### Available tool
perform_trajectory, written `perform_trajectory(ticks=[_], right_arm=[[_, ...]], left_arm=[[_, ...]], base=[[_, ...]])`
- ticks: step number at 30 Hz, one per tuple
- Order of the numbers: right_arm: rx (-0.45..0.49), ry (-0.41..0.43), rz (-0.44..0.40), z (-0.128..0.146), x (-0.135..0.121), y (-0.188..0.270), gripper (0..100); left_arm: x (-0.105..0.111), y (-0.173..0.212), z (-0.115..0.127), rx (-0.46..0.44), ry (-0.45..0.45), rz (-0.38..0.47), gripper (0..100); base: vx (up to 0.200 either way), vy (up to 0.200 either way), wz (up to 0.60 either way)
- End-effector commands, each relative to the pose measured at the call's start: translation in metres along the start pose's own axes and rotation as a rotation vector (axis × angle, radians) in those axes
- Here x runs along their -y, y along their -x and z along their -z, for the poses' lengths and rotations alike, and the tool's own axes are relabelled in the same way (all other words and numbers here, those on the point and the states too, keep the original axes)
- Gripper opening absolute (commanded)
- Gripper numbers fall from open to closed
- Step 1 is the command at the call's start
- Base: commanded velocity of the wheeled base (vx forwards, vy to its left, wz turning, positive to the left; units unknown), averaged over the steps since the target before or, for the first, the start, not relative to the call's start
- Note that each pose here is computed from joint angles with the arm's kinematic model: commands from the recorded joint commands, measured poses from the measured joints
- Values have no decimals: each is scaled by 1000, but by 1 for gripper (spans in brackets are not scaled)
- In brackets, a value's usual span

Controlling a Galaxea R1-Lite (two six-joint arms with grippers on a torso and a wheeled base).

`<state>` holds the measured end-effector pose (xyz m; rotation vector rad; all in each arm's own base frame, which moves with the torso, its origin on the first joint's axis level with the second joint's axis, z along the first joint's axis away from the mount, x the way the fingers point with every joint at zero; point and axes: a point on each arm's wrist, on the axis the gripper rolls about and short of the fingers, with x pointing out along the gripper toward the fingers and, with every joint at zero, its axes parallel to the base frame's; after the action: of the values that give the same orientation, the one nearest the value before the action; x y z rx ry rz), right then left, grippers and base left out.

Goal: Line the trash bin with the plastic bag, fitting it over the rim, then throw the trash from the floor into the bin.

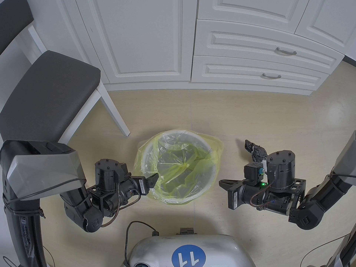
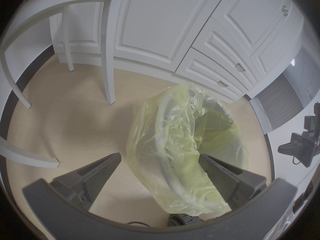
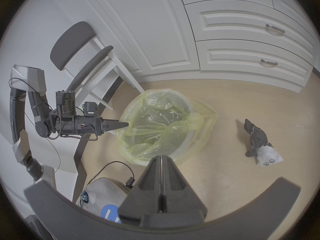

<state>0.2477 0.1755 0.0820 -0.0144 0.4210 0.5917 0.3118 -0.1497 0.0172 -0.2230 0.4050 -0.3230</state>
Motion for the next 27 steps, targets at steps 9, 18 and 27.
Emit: perform_trajectory(ticks=[9, 18, 27], right_arm=[[-12, -2, -8, 3, 2, 1, 0], [-29, 2, -17, 8, 1, -3, 0], [-51, 2, -21, 14, 0, -10, 0]], left_arm=[[-24, 45, -26, 21, 12, -31, 100], [-57, 56, -6, -114, 16, 30, 100], [-81, -2, 20, -128, 59, 4, 100]], base=[[0, 0, 0], [0, 0, 0], [0, 0, 0]])
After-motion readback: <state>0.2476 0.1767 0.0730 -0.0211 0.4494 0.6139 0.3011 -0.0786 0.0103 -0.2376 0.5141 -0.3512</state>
